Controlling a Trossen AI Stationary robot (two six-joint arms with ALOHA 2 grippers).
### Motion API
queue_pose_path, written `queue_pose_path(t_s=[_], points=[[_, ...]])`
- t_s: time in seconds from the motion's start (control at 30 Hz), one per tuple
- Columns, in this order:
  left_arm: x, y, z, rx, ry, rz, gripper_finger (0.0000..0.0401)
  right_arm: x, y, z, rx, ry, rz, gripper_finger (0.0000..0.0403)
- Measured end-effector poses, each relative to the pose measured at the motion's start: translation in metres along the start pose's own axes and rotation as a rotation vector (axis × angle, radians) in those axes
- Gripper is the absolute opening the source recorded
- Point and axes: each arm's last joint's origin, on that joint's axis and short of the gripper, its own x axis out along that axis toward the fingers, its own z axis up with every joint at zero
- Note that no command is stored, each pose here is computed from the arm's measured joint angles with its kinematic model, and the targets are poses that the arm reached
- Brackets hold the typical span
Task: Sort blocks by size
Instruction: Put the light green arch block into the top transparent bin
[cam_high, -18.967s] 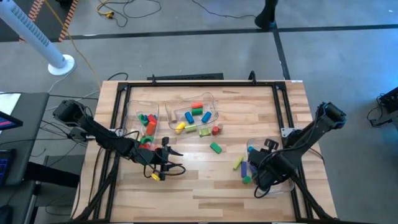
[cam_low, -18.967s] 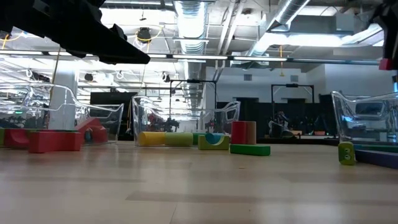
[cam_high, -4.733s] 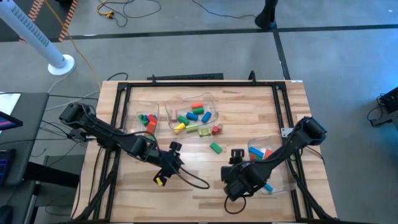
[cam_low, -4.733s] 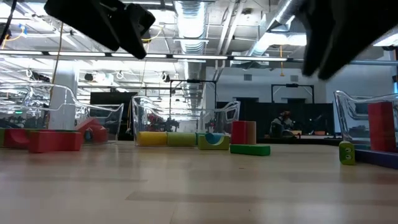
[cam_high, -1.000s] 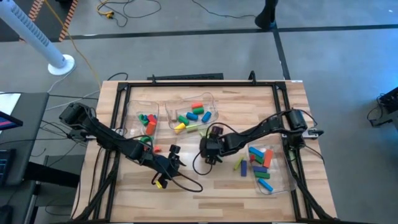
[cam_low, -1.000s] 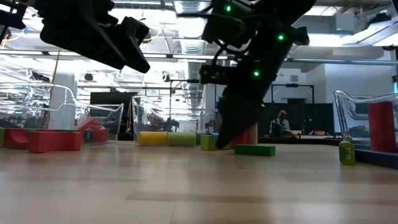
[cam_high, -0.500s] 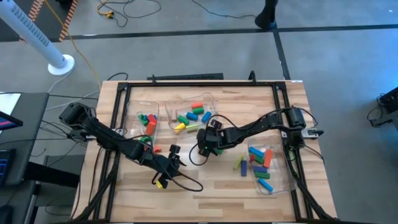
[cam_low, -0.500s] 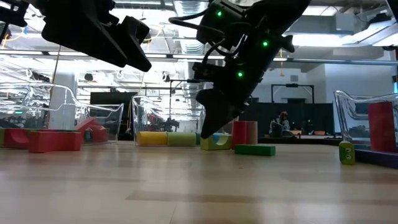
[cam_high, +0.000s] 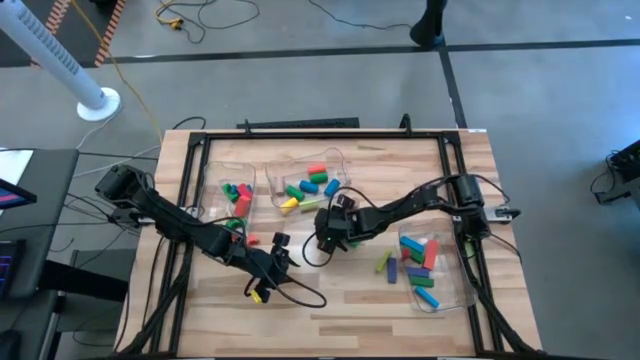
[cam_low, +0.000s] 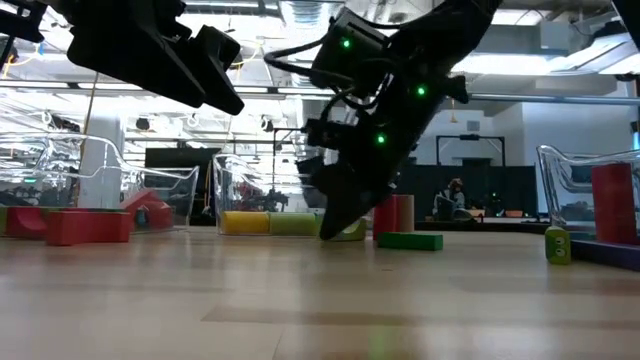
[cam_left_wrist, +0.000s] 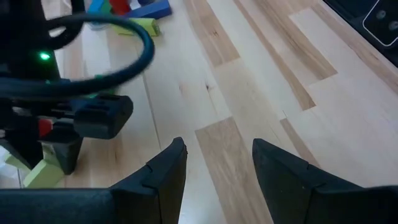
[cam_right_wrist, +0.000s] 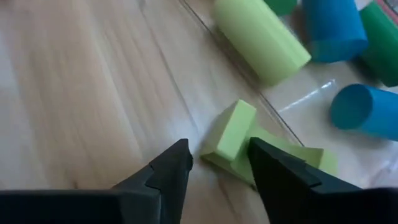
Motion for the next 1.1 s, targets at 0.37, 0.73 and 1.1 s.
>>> queue_pose_path(t_s=[0.37,0.73,1.1], points=[[0.0,0.0,0.0,-0.01,0.002,0.0,0.0178,-0.001,0.005,-0.003,-0.021,-0.01,-0.021,0.0086],[0.0,0.0,0.0,-0.01,0.002,0.0,0.0178,-0.017,0.024,-0.009,-0.065,-0.013,0.032,0.0061],[0.0,0.0,0.0,-0.014,-0.002,0.0,0.0179,-0.033,0.035,-0.016,-0.075,0.005,0.053,0.0055]])
